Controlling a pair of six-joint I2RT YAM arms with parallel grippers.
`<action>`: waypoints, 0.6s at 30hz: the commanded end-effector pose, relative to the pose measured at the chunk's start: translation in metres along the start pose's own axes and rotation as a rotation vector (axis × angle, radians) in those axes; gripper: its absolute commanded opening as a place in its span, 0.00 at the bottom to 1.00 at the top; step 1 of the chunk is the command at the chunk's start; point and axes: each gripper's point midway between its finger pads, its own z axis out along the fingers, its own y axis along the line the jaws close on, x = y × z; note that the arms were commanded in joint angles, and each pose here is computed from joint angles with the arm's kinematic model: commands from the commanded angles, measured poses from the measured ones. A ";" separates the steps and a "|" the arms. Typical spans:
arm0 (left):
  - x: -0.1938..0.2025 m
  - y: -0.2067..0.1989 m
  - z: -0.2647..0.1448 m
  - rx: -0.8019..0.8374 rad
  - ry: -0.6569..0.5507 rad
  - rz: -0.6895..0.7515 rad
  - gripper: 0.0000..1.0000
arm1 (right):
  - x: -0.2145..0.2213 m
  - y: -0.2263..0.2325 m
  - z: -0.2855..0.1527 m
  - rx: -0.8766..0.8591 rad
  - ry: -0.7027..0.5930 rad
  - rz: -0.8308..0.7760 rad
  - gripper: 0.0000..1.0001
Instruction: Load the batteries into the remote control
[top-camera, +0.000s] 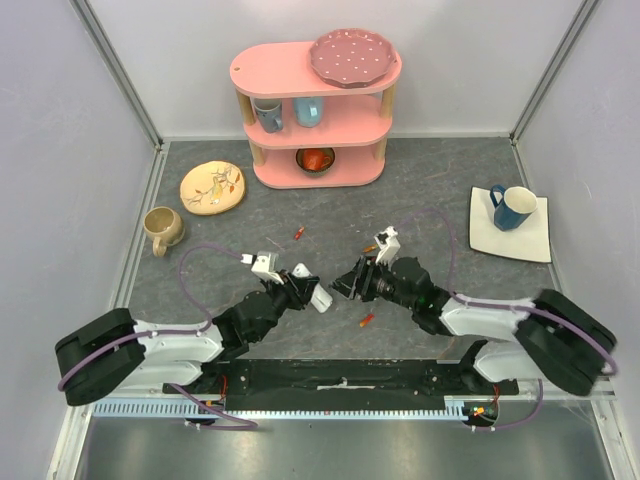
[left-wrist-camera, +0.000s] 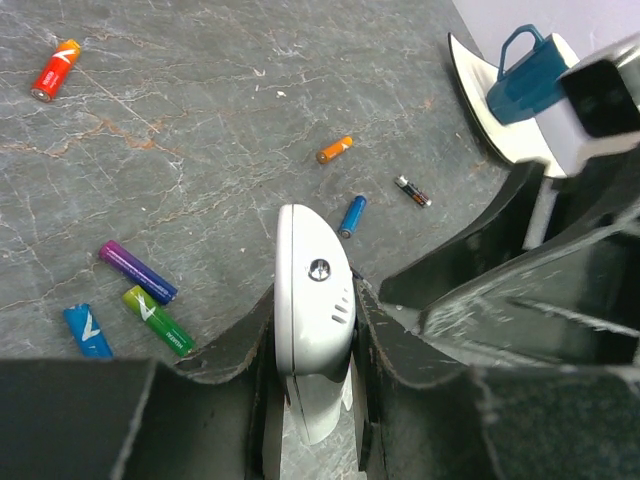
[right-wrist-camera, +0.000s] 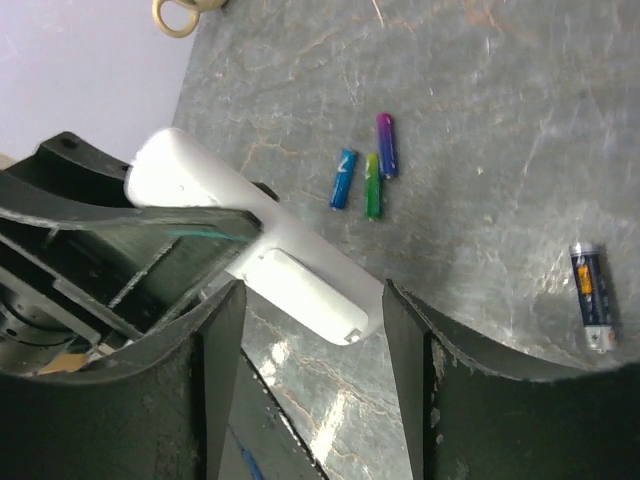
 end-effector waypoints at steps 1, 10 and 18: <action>-0.013 -0.016 0.001 0.012 0.008 -0.089 0.02 | -0.011 -0.010 -0.026 0.178 0.106 -0.338 0.66; -0.010 -0.036 0.008 0.158 0.169 -0.277 0.02 | -0.036 0.012 -0.056 0.259 0.188 -0.534 0.66; -0.017 -0.047 0.009 0.300 0.208 -0.366 0.02 | -0.016 0.037 -0.057 0.199 0.273 -0.614 0.71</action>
